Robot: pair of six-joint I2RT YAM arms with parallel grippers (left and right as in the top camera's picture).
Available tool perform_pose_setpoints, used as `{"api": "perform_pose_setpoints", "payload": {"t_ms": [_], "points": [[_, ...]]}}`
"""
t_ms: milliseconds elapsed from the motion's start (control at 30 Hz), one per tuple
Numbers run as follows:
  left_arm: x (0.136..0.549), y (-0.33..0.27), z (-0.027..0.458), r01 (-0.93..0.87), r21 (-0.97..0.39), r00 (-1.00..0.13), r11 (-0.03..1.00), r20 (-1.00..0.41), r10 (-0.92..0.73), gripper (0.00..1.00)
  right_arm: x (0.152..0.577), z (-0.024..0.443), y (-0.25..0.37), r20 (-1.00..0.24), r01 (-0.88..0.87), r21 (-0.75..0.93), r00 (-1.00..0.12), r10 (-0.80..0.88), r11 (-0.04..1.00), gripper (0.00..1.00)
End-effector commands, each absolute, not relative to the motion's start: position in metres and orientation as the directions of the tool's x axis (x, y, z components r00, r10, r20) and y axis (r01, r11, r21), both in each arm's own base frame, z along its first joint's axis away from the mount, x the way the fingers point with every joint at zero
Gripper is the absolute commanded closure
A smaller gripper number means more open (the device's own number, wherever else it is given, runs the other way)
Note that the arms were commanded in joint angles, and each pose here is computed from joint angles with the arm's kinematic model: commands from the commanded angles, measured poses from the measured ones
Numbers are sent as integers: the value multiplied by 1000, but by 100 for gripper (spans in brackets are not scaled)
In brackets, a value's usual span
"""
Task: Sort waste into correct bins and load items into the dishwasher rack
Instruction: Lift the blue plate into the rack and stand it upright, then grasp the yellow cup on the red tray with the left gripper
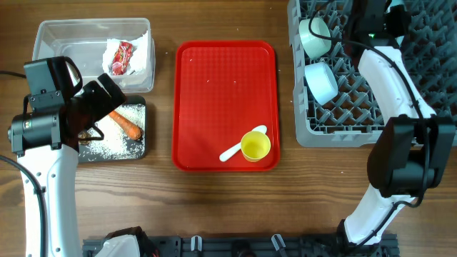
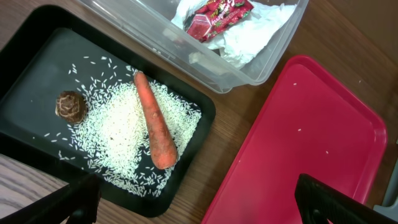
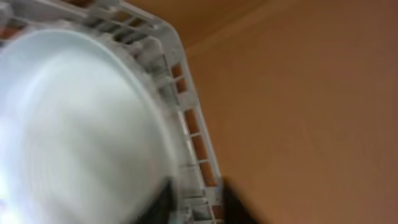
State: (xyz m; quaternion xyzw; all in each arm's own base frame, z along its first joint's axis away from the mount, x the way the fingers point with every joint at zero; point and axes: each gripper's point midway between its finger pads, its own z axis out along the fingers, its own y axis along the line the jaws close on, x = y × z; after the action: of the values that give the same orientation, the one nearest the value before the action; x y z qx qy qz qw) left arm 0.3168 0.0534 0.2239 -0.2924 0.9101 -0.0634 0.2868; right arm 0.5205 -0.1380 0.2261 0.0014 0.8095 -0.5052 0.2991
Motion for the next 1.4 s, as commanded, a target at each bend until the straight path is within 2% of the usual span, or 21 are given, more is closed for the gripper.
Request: {"api": "perform_pose_setpoints", "payload": {"t_ms": [0,67,200,333,467,600,633,700,833,900,1000,1167,1367], "points": [[319,52,227,-494,-299,-659,817,-484,-576,0,528,220,-130,-581,386,-748,-775,-251,540,0],[319,52,227,-494,-299,-659,817,-484,-576,0,524,223,-132,-641,466,-704,-742,-196,536,0],[319,52,227,-494,-299,-659,817,-484,-576,0,518,236,-135,-686,529,-671,-709,-164,519,0],[319,52,227,-494,-299,-659,817,-484,-576,0,509,270,-134,-736,575,-629,-658,-162,522,0],[319,52,227,-494,-299,-659,817,-484,-576,0,498,305,-107,-776,565,-579,-603,-185,589,0],[319,52,227,-494,-299,-659,817,-484,-576,0,487,295,-32,-749,322,-515,-620,-234,795,0],[319,52,227,-494,-299,-659,817,-484,-576,0,481,282,-1,-732,206,-459,-639,-237,864,0],[319,52,227,-494,-299,-659,817,-484,-576,0,466,256,51,-683,-20,-345,-680,-266,938,0],[319,52,227,-494,-299,-659,817,-484,-576,0,427,217,133,-591,-351,-17,-752,-292,936,0],[319,52,227,-494,-299,-659,817,-484,-576,0,412,205,146,-539,-365,90,-800,-263,926,0],[319,52,227,-494,-298,-660,817,-484,-575,0,404,197,144,-497,-364,96,-824,-272,927,0],[319,52,227,-494,-299,-659,817,-484,-576,0,405,208,133,-515,-298,119,-834,-198,947,0],[330,54,235,-477,-316,-631,820,-526,-570,0,397,230,89,-523,-158,163,-851,-51,974,0]]}}
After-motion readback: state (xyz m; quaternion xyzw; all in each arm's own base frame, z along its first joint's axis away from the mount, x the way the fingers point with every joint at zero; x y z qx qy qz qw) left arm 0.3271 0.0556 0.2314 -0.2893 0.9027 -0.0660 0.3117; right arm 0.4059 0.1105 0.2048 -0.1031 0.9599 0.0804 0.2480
